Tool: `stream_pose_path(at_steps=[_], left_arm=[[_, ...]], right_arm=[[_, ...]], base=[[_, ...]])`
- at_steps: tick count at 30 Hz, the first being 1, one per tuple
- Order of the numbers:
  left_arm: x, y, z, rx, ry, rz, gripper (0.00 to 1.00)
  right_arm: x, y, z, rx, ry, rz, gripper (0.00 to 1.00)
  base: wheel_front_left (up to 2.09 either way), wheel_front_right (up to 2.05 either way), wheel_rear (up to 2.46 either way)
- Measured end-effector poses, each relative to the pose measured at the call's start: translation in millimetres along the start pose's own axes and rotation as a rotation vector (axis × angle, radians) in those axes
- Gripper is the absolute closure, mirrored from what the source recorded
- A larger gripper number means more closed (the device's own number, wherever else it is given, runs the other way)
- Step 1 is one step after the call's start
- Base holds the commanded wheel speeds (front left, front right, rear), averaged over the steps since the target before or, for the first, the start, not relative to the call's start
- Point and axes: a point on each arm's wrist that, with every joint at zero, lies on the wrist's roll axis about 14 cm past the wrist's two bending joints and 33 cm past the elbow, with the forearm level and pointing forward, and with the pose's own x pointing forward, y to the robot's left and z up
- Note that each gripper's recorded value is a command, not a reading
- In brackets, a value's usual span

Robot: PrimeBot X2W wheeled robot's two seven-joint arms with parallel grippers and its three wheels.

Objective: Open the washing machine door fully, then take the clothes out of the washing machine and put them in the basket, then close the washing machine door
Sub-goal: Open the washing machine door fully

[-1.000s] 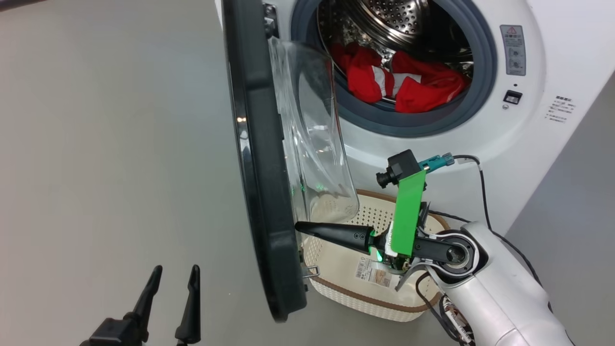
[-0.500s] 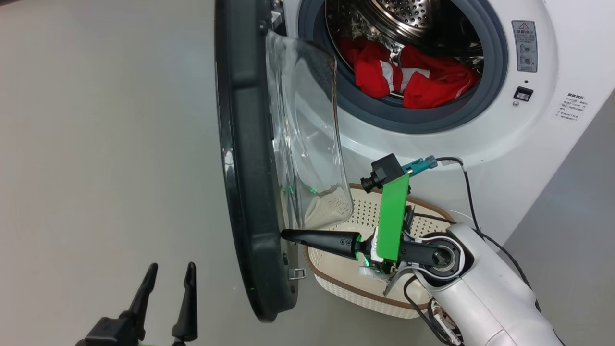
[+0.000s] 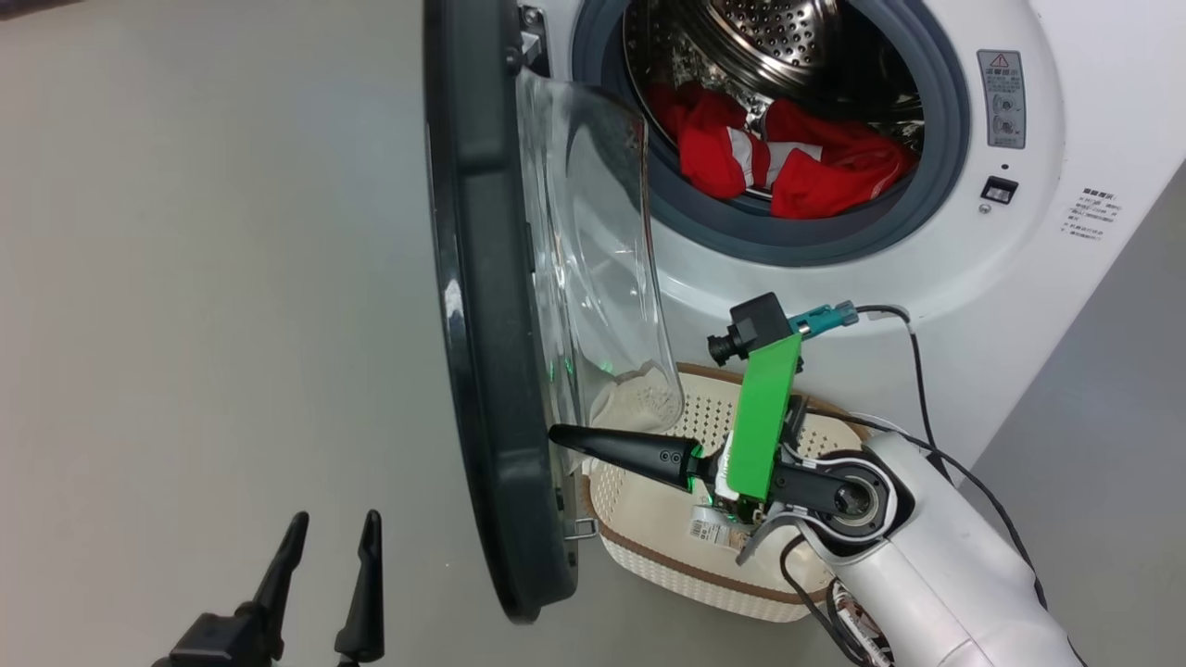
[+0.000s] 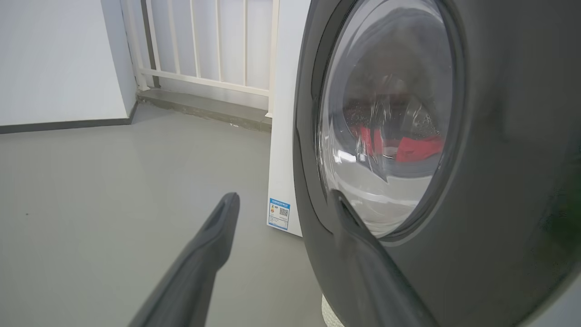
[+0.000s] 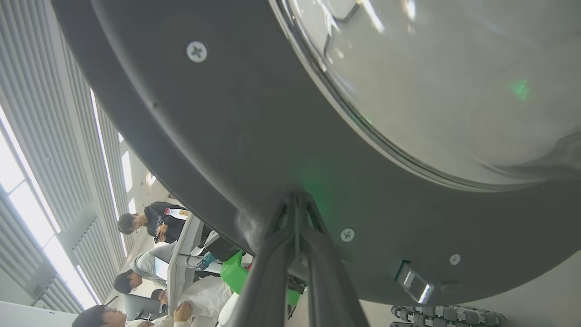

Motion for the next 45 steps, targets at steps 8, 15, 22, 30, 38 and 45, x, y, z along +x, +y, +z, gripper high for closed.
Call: stream_pose_path(at_steps=[8, 15, 22, 30, 38, 45], left_arm=[[-1, -2, -5, -0.002, 0.012, -0.014, 0.00], [2, -6, -7, 0.002, 0.019, -0.030, 0.00], [5, -6, -7, -0.001, 0.018, -0.033, 0.00], [9, -9, -8, -0.002, 0.018, -0.044, 0.00], [11, -7, -7, -0.003, 0.014, -0.039, 0.00], [10, -5, -4, 0.001, 0.005, -0.035, 0.00]], right_arm=[[-20, -24, 5, 0.020, -0.125, -0.081, 0.00], [-53, -57, 20, -0.024, -0.279, -0.213, 0.00], [-95, -97, 22, -0.054, -0.416, -0.369, 0.00], [-122, -116, 20, -0.207, -0.494, -0.499, 0.00], [-140, -122, 16, -0.478, -0.538, -0.583, 0.00], [-153, -124, 19, -0.653, -0.572, -0.633, 0.00]], base=[[0.00, 0.00, 0.00], [0.00, 0.00, 0.00], [0.00, 0.00, 0.00], [0.00, 0.00, 0.00], [0.00, 0.00, 0.00], [0.00, 0.00, 0.00]])
